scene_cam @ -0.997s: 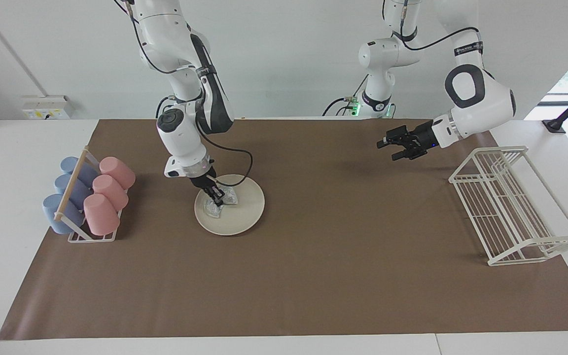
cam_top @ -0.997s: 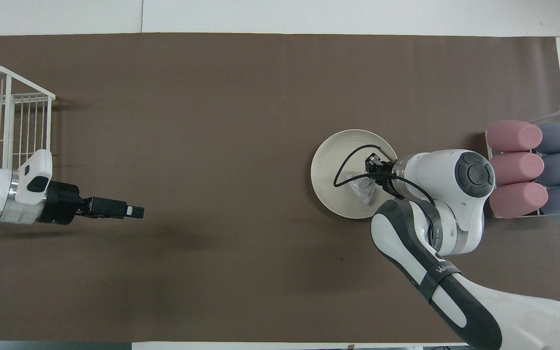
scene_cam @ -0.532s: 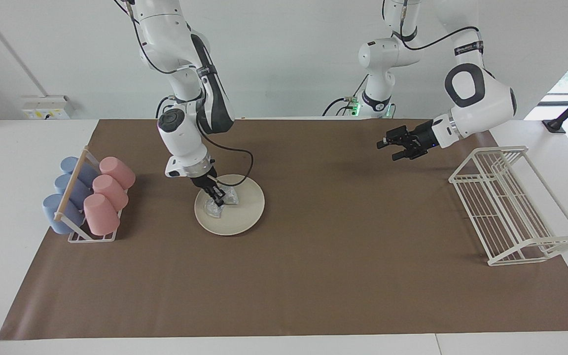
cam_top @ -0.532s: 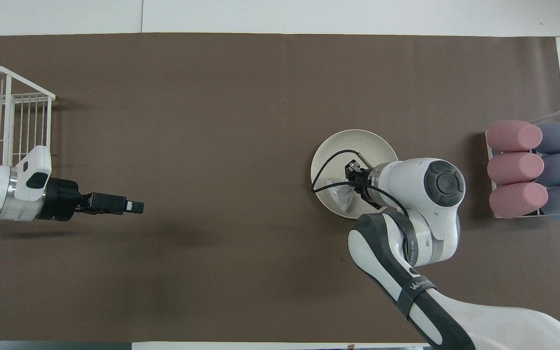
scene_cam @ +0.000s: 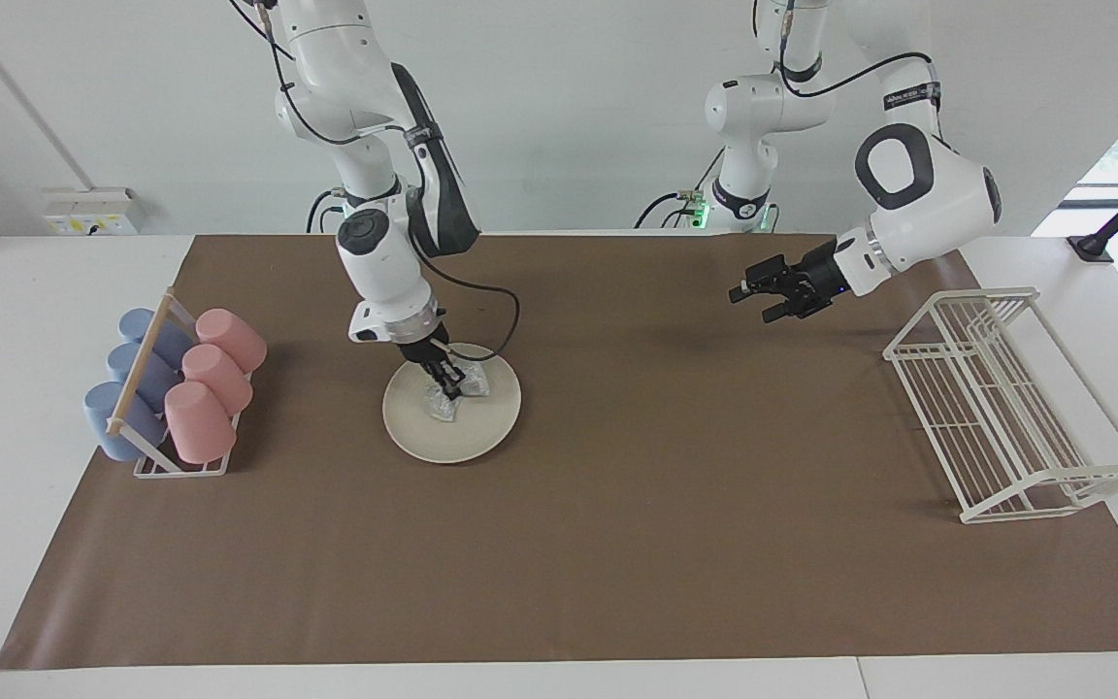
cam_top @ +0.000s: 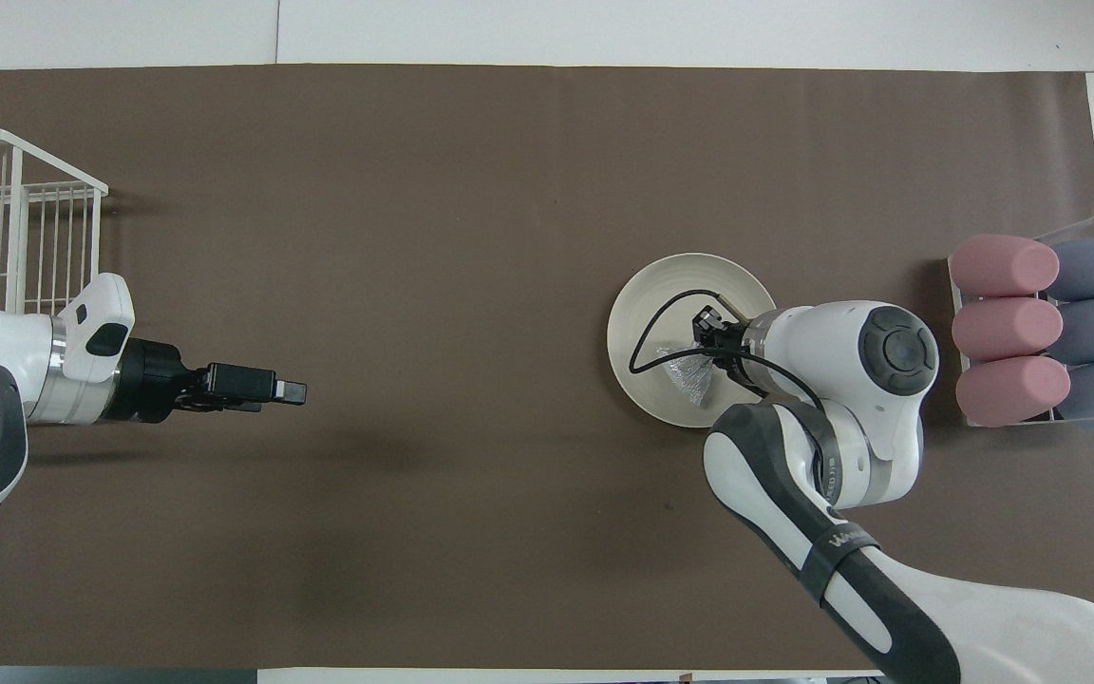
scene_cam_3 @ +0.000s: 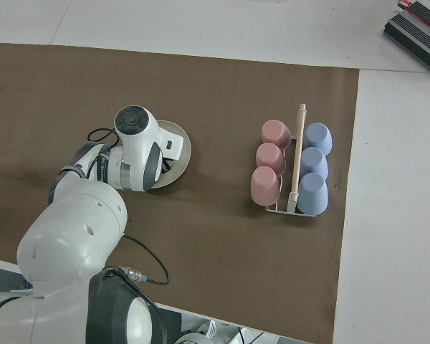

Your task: Wipe plate with sponge

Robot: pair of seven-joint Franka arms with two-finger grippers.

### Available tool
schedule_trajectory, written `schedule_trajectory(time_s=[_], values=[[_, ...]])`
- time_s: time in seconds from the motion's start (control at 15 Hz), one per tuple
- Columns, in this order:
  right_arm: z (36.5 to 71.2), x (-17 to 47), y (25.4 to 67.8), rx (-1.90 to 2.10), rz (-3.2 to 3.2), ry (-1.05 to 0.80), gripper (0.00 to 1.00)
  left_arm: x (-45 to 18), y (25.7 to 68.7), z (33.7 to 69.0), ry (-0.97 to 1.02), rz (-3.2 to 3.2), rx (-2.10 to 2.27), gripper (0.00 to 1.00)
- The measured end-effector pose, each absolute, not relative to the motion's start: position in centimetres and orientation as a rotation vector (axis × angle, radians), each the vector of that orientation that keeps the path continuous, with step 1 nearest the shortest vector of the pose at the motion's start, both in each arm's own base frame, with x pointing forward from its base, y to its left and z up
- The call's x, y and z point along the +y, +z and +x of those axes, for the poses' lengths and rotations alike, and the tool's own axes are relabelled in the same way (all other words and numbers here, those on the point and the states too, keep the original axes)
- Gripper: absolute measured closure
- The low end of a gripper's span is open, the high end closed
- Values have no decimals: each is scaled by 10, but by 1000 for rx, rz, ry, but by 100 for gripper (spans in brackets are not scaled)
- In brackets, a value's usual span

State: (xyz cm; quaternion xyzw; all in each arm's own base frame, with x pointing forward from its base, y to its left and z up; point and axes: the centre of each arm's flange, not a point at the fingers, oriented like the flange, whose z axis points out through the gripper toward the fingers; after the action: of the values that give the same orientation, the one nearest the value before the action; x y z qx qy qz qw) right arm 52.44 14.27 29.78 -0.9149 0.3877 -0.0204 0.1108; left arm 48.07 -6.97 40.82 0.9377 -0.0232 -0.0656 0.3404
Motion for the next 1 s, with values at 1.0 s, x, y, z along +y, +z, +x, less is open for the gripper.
schedule_trajectory(time_s=[1.0], values=[[496,224,297,1273,-2613,-11,90,-68,409,482,-156,2445,-49,0]])
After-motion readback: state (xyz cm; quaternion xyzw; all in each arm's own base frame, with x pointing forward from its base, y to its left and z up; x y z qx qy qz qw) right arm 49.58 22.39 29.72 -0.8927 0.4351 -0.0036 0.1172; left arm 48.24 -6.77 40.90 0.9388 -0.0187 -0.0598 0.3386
